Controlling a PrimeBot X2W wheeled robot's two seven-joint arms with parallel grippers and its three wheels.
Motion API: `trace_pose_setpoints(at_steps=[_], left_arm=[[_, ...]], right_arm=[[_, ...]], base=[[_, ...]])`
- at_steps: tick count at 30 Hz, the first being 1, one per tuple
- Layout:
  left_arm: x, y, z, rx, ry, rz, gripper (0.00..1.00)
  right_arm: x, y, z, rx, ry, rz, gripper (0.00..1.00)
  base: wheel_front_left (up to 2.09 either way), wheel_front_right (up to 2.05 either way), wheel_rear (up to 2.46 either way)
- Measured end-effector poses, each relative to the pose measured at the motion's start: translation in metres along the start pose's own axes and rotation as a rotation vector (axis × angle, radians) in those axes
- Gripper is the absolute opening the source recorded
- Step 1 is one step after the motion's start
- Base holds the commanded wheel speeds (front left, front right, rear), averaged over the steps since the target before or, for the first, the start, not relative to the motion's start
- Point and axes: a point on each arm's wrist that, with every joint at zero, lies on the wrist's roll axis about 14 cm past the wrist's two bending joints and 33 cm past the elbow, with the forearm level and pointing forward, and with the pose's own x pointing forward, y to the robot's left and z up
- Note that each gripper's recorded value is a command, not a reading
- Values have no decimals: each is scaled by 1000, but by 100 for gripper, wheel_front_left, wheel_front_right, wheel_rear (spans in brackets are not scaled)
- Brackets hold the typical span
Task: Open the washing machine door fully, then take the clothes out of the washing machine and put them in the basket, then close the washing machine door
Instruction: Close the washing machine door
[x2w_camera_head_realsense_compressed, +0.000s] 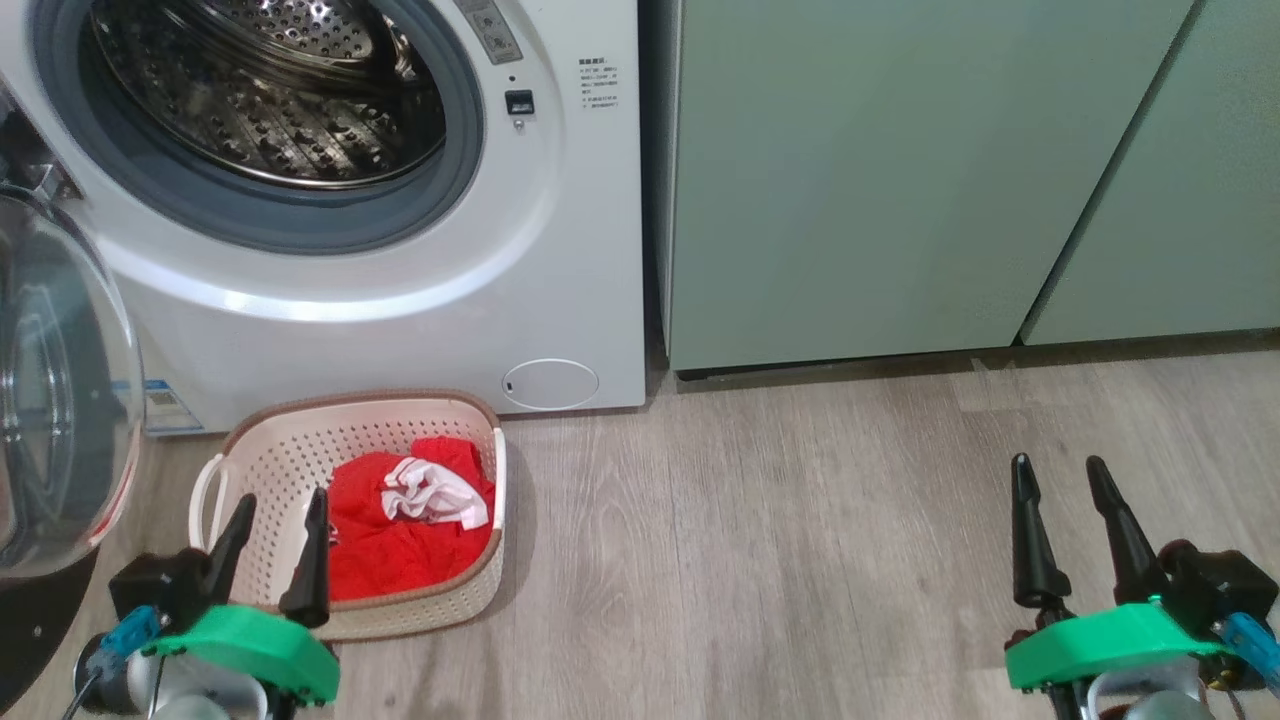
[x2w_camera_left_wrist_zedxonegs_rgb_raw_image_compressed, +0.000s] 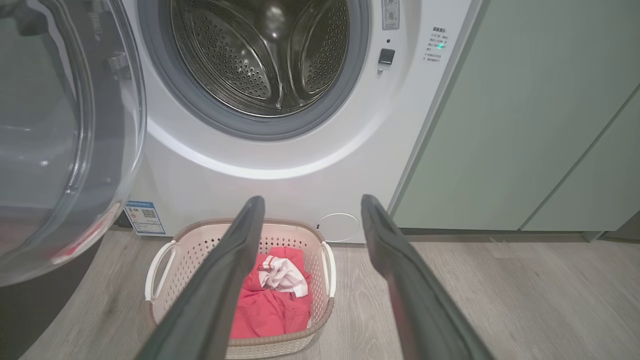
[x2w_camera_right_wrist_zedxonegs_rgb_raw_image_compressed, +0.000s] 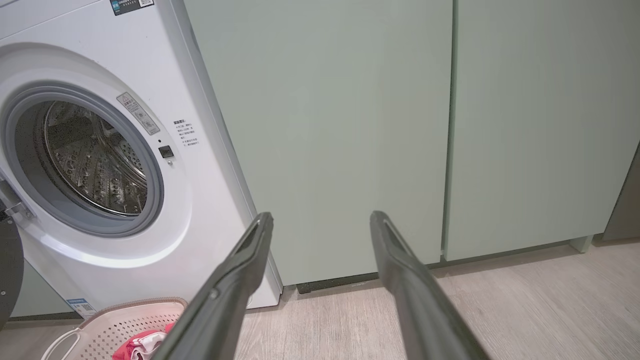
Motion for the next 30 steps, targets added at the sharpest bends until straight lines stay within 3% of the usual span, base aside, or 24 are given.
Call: trace_pose_setpoints(at_steps=[17, 30], left_arm=[[-9, 5, 2, -2, -12, 16, 100], [-51, 63, 18, 6, -73, 211, 100]], right_arm=[[6, 10, -4, 3, 11, 31, 100], [29, 69, -24, 17, 66, 205, 100]], base=[[-6, 6, 0], [0, 0, 0]])
